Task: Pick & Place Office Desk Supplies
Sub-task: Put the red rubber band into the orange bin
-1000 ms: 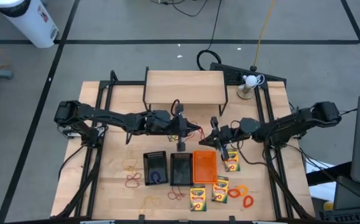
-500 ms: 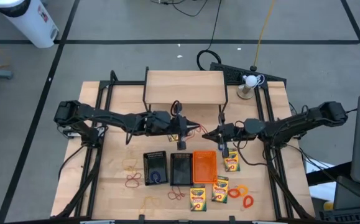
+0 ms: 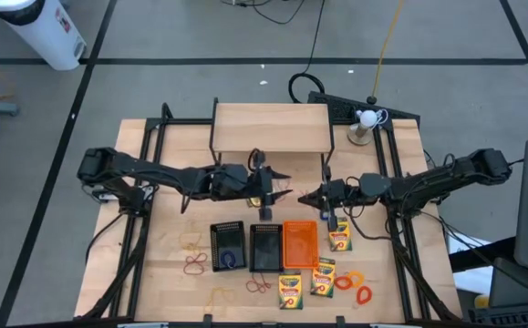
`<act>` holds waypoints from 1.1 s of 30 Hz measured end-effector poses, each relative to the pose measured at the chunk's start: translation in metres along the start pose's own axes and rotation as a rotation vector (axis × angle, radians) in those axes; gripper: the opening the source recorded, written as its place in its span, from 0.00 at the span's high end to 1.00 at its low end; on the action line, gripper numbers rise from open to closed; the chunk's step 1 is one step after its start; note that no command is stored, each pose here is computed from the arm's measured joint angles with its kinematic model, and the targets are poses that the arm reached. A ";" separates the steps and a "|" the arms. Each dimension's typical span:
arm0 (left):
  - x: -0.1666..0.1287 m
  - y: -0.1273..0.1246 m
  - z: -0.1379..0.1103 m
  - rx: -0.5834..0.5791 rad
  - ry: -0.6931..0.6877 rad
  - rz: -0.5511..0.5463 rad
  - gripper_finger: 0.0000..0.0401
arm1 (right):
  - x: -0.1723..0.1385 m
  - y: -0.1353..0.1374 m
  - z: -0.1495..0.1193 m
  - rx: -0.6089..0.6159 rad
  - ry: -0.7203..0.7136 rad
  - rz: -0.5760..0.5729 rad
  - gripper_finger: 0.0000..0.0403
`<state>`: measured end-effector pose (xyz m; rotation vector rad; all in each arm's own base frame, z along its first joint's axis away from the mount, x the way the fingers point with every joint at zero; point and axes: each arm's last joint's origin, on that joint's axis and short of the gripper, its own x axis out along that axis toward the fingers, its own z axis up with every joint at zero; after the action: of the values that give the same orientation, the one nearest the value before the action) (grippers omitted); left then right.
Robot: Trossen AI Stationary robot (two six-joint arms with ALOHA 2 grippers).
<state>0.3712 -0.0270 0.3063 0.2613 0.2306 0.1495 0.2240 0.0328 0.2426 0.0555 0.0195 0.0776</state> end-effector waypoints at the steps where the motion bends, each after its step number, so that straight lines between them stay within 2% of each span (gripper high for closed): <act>1: -0.003 0.001 0.001 0.001 0.007 0.016 0.56 | 0.000 0.001 -0.001 0.006 0.004 0.005 1.00; 9: -0.019 0.004 0.010 -0.006 0.041 0.110 0.47 | -0.002 0.018 -0.001 0.038 0.004 0.081 1.00; 17: -0.021 0.000 0.011 -0.001 0.049 0.104 0.47 | -0.004 0.032 0.001 0.088 -0.005 0.216 1.00; 27: -0.021 0.000 0.011 -0.026 0.046 0.107 0.47 | -0.006 0.038 0.001 0.114 -0.006 0.252 1.00; 33: -0.021 0.000 0.011 -0.023 0.045 0.107 0.47 | -0.004 0.041 -0.005 0.169 0.054 0.365 1.00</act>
<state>0.3534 -0.0335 0.3209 0.2473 0.2596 0.2637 0.2169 0.0736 0.2402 0.2257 0.0694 0.4421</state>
